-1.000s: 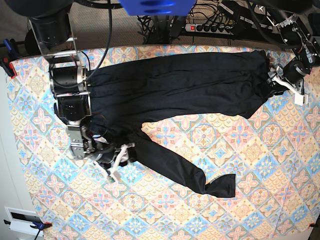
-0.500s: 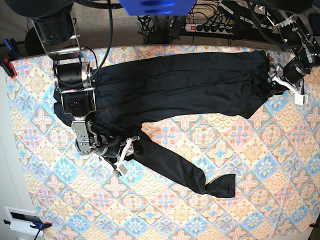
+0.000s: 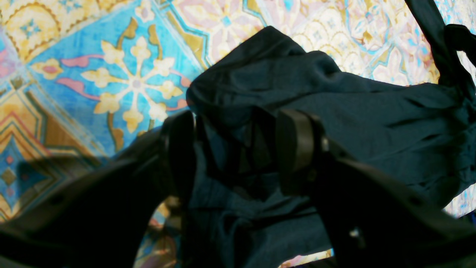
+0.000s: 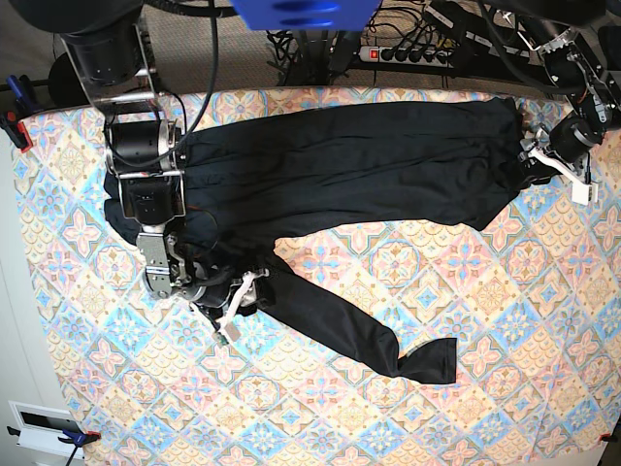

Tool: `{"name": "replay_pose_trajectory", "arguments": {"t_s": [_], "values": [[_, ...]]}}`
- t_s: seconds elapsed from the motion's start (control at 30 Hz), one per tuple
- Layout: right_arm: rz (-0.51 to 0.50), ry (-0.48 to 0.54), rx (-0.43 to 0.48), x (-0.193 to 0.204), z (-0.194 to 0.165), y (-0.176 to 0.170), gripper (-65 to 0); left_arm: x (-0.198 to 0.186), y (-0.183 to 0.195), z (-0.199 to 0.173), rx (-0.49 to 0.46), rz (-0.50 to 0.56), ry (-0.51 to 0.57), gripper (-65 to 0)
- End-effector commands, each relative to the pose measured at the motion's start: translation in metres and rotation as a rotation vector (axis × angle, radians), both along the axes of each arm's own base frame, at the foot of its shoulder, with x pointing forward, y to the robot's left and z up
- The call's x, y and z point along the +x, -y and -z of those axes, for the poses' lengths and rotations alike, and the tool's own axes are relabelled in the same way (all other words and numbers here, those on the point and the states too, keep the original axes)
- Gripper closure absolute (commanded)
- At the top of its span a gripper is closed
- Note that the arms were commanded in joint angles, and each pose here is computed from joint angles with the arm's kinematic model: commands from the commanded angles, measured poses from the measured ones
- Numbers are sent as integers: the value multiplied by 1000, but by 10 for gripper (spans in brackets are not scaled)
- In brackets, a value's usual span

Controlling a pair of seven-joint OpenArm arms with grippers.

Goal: Layout the t-shirt on the table in an organized manner, then fold the t-shirt properly
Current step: 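Drag the held sleeve toward the collar edge with the right gripper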

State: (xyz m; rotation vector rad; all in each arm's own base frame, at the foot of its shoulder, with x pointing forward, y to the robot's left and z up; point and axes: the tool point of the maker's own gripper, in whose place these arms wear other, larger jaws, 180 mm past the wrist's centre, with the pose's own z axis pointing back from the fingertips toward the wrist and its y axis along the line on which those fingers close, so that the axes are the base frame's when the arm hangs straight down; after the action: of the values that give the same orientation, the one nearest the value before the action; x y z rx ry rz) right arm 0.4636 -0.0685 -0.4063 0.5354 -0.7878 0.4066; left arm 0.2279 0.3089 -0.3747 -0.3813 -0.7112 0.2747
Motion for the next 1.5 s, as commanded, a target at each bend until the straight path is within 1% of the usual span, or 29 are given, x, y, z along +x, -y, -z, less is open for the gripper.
{"name": "replay_pose_trajectory", "arguments": {"t_s": [0.0,0.1,0.3,0.37,0.67,0.87,0.97,1.03,1.13,1.23,1.37,1.47], "values": [[36,81,35,24,-30,7,-271,7,-5,-13,15,2,45,-348],[66,84,57,27,-33,12,-271,7,-5,-13,15,2,45,-348],[63,80,51,26,-32,12,-271,8,-5,-13,16,2,47,-348],[81,78,41,28,-30,15,-271,8,-5,-13,16,2,47,-348],[104,67,-92,29,-16,31,-272,7,-6,-13,14,0,46,-348],[88,82,-129,29,-14,33,-272,7,-6,-13,14,0,46,-348],[83,79,-129,27,-13,33,-272,7,-6,-13,16,0,45,-348],[59,76,-133,25,-12,29,-272,7,-6,-13,16,0,45,-348],[-29,64,-171,14,-3,17,-284,7,-6,-13,16,0,45,-348],[-77,46,-204,4,8,11,-285,7,-6,-13,17,0,44,-348],[-104,28,-204,-1,12,-2,-285,7,-6,-13,17,0,44,-348],[-160,-5,-198,-11,15,-13,-285,7,-6,-13,16,0,45,-348]]}}
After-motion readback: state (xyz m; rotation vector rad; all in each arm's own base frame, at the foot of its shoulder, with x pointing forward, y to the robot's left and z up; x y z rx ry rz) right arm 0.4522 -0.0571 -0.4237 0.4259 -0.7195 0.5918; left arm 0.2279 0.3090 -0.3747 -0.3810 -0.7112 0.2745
